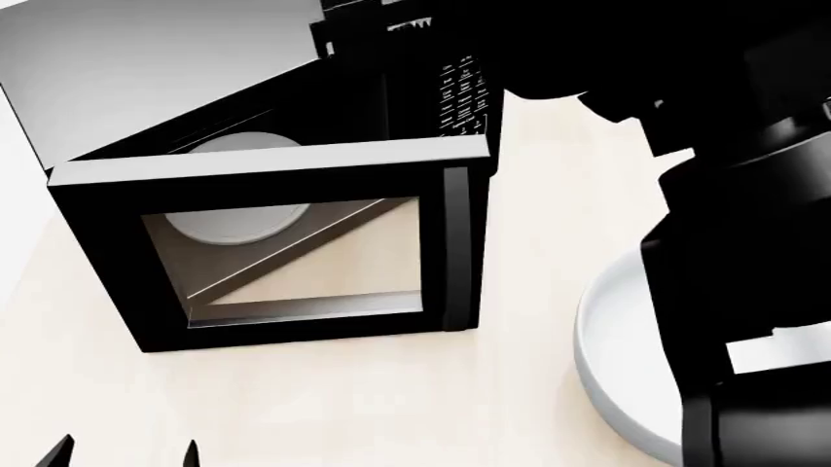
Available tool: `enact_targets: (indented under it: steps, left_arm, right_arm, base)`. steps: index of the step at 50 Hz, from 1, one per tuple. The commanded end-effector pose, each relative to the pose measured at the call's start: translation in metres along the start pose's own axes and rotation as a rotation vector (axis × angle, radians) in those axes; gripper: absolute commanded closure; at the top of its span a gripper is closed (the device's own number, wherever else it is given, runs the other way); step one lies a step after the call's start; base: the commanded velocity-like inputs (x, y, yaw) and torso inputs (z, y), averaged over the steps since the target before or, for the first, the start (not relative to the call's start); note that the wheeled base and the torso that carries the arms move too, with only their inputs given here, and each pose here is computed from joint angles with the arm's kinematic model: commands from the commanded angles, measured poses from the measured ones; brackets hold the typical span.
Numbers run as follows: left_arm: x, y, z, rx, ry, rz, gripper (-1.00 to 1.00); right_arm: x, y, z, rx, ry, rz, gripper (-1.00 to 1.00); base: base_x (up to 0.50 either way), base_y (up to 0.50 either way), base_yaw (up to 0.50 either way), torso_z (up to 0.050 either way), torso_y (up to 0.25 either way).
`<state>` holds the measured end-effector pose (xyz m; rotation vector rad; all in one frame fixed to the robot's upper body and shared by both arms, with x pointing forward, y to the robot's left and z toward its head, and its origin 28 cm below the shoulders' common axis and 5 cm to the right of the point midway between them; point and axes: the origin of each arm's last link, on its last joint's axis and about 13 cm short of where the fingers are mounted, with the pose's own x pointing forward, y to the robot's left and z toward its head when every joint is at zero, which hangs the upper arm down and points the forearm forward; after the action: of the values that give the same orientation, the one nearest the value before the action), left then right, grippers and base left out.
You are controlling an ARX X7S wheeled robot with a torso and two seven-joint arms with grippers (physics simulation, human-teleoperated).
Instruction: Open the microwave.
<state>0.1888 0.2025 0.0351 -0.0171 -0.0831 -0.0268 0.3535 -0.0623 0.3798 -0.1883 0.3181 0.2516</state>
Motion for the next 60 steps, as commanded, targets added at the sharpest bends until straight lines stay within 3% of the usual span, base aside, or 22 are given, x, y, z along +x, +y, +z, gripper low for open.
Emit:
enact_targets:
  steps: [1,35,60]
  left_arm:
    - [0.0,0.001,0.001,-0.003,-0.002,0.002,-1.0]
    - [0.0,0.001,0.0,0.001,-0.001,0.005,-1.0]
    - [0.001,0.0,-0.001,0.003,0.002,0.005,-1.0]
  right_arm:
    - [0.014,-0.001,-0.009,0.016,0.037,0.002,-1.0]
    - [0.04,-0.005,-0.039,0.03,0.114,-0.007,-1.0]
    - [0.034,-0.009,-0.054,0.028,0.147,0.009,-1.0]
  base:
    - [0.0,0.0,0.0,0.0,0.0]
    - [0.0,0.0,0.0,0.0,0.0]
    - [0.0,0.0,0.0,0.0,0.0]
